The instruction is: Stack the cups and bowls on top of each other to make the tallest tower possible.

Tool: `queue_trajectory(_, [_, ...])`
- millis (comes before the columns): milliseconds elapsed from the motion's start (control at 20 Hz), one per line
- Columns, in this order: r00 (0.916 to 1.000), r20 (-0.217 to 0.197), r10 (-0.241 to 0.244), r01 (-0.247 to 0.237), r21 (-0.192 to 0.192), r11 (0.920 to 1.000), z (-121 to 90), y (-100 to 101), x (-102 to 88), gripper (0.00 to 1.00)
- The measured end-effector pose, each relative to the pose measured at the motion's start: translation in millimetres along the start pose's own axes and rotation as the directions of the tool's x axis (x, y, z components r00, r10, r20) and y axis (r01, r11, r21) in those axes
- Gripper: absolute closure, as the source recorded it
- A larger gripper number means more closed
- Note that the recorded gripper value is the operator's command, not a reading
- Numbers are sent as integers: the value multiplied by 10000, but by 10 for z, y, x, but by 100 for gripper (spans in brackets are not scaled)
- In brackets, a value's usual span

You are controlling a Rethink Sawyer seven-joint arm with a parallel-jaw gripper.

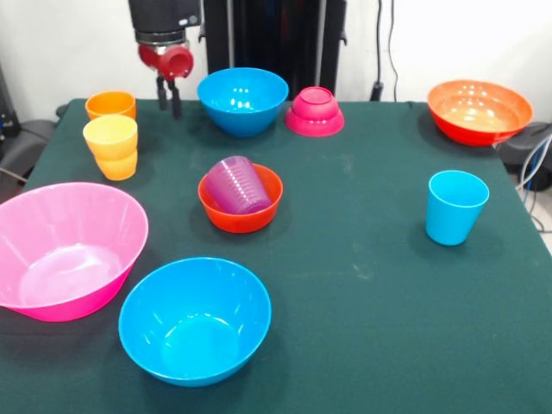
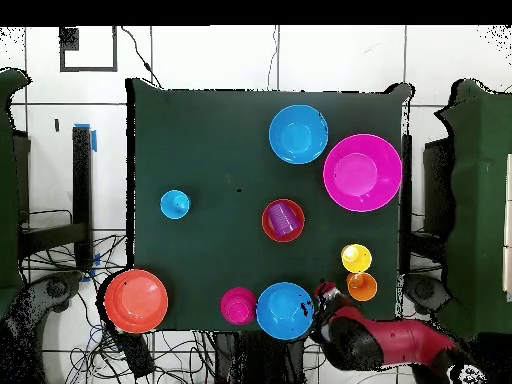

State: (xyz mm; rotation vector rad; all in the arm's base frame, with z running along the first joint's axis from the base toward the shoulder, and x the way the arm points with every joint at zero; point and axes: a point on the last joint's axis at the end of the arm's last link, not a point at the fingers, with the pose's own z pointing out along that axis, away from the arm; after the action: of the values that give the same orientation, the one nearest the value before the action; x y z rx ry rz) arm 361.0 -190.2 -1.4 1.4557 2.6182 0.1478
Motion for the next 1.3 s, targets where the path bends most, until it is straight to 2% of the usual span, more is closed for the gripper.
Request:
queue_trajectory(100, [9996,115,-246,247,-86,9997,-67,171,-110,0])
queue_trajectory(400, [9943,305,-1022,1039,-597,9928,-160,692,-150,0])
queue_trajectory(450, [9867,358,-1588,1610,-695,9845,-161,895,-2,0])
queue_trajectory(600, [9742,408,-2219,2246,-840,9708,-161,1121,181,0])
queue_trajectory(650, [9603,455,-2754,2786,-976,9554,-174,1333,337,0])
queue_trajectory(750, [9552,480,-2921,2956,-1030,9497,-187,1420,392,0])
queue_trajectory(800, [9508,496,-3058,3095,-1090,9446,-204,1534,462,0])
queue_trajectory(950, [9491,460,-3116,3148,-1092,9428,-211,1637,557,0])
queue_trajectory(1000, [9507,397,-3077,3102,-1067,9447,-193,1706,695,0])
queue_trajectory(1100, [9529,352,-3013,3034,-1095,9466,-164,1745,820,0])
queue_trajectory(1250, [9686,81,-2484,2475,-1220,9612,27,1746,1168,0])
queue_trajectory(1300, [9713,18,-2378,2363,-1202,9642,70,1720,1208,0])
